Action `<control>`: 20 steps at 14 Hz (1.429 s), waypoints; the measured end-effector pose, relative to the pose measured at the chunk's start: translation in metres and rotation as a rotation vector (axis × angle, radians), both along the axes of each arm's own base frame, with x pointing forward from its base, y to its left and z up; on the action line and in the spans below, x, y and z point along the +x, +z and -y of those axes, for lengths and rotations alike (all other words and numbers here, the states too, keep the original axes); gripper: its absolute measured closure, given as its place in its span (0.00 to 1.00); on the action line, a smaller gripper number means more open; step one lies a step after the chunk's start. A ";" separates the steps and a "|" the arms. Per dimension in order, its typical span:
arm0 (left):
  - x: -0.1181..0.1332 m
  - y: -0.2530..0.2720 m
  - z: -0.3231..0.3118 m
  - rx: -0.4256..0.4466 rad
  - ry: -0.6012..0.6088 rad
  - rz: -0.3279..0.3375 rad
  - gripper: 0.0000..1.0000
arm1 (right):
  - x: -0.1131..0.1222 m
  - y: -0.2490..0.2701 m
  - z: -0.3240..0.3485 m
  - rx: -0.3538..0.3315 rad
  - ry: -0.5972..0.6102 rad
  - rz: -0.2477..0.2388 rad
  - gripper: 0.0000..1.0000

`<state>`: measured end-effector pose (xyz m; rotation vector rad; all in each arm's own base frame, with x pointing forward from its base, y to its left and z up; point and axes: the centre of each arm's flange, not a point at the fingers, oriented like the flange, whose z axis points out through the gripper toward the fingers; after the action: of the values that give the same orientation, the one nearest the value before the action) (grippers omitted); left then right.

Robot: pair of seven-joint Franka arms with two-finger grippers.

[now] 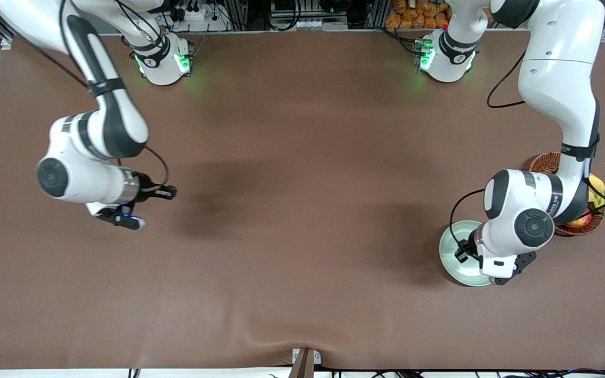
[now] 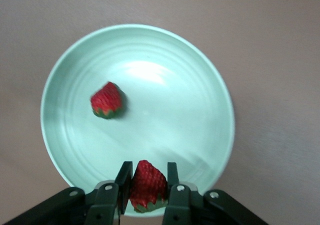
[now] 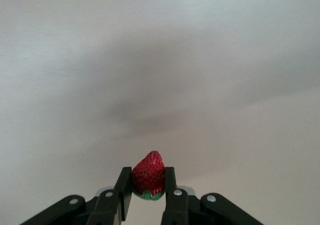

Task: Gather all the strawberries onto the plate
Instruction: 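Release onto the plate with the left gripper while the right gripper places mid-table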

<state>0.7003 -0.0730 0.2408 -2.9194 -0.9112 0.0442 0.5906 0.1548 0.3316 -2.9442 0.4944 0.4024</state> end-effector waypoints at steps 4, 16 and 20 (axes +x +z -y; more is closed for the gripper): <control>-0.008 -0.019 -0.011 -0.011 -0.036 0.001 0.68 | -0.002 -0.001 -0.104 -0.017 -0.130 0.005 0.69; -0.011 0.048 0.046 -0.029 -0.156 0.074 0.00 | -0.032 -0.108 -0.283 0.010 -0.397 0.048 0.69; -0.047 0.082 0.144 -0.017 -0.296 0.035 0.00 | -0.045 -0.138 -0.299 0.003 -0.396 0.052 0.65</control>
<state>0.6534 -0.2173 0.3232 -3.0443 -0.4760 -0.0177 0.5453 0.4541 0.1940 -2.7479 1.0391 0.2765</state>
